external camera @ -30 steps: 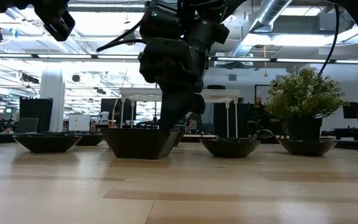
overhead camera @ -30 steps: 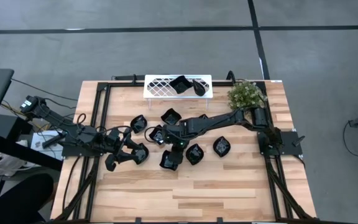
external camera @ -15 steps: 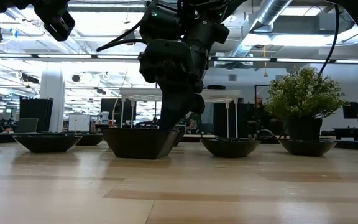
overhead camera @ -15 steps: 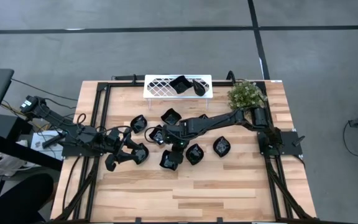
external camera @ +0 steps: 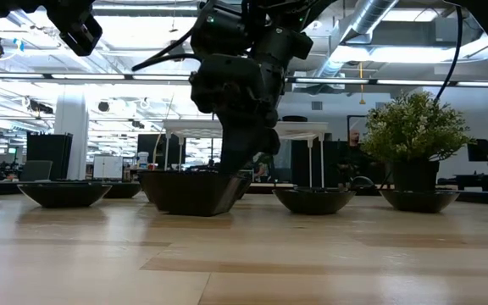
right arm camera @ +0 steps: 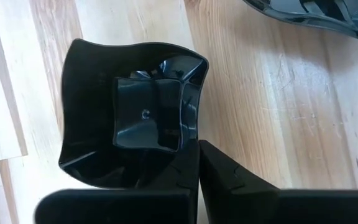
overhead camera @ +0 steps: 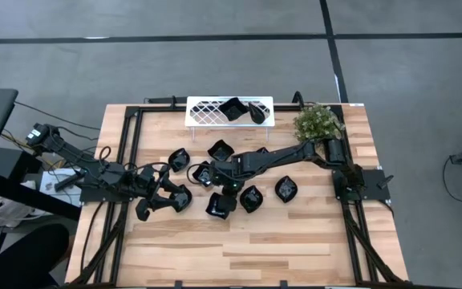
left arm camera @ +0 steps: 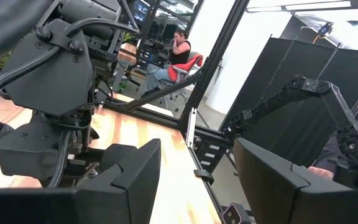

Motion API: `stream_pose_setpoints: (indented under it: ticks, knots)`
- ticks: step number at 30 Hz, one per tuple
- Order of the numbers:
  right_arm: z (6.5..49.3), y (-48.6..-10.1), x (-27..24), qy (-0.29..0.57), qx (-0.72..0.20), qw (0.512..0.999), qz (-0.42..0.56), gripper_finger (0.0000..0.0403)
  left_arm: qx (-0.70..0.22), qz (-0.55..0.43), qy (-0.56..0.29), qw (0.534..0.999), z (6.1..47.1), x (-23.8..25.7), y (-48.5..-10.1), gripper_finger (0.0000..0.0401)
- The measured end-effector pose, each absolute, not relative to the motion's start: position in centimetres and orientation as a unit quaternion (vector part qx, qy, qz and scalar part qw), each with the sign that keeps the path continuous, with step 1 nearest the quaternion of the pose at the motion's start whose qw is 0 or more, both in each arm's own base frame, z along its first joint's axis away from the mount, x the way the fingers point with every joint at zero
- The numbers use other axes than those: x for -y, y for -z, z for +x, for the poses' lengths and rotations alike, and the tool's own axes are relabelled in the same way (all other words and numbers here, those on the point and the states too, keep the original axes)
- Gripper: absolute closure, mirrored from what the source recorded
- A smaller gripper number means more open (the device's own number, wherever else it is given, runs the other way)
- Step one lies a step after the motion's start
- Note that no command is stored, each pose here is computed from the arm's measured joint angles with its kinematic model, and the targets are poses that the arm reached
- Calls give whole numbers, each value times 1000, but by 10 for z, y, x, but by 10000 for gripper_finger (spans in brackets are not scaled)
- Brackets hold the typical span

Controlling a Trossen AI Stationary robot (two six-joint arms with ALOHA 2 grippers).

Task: Pick & Place Mini shaped plates
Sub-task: Stack the distorted square plate on top of the other distorted square plate on the shelf

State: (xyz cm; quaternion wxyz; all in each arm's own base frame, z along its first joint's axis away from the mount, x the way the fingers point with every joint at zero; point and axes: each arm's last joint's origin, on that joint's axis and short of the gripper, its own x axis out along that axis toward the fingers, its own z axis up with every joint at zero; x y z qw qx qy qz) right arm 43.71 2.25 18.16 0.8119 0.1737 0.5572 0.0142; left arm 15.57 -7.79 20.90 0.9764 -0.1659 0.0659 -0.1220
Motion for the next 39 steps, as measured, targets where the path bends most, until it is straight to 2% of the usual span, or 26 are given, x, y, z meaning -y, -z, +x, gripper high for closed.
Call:
stream_pose_setpoints:
  ticks: [11,21,39]
  knots:
    - [436,-181,-23,-12,-562,807,179,402,-66,-166,122,976,156,78,-209,196]
    - [443,-204,-22,-18,-553,816,169,403,-64,-153,123,978,156,78,-209,196]
    - [442,-204,-16,-31,-558,806,194,403,-63,-154,123,978,156,78,-209,196]
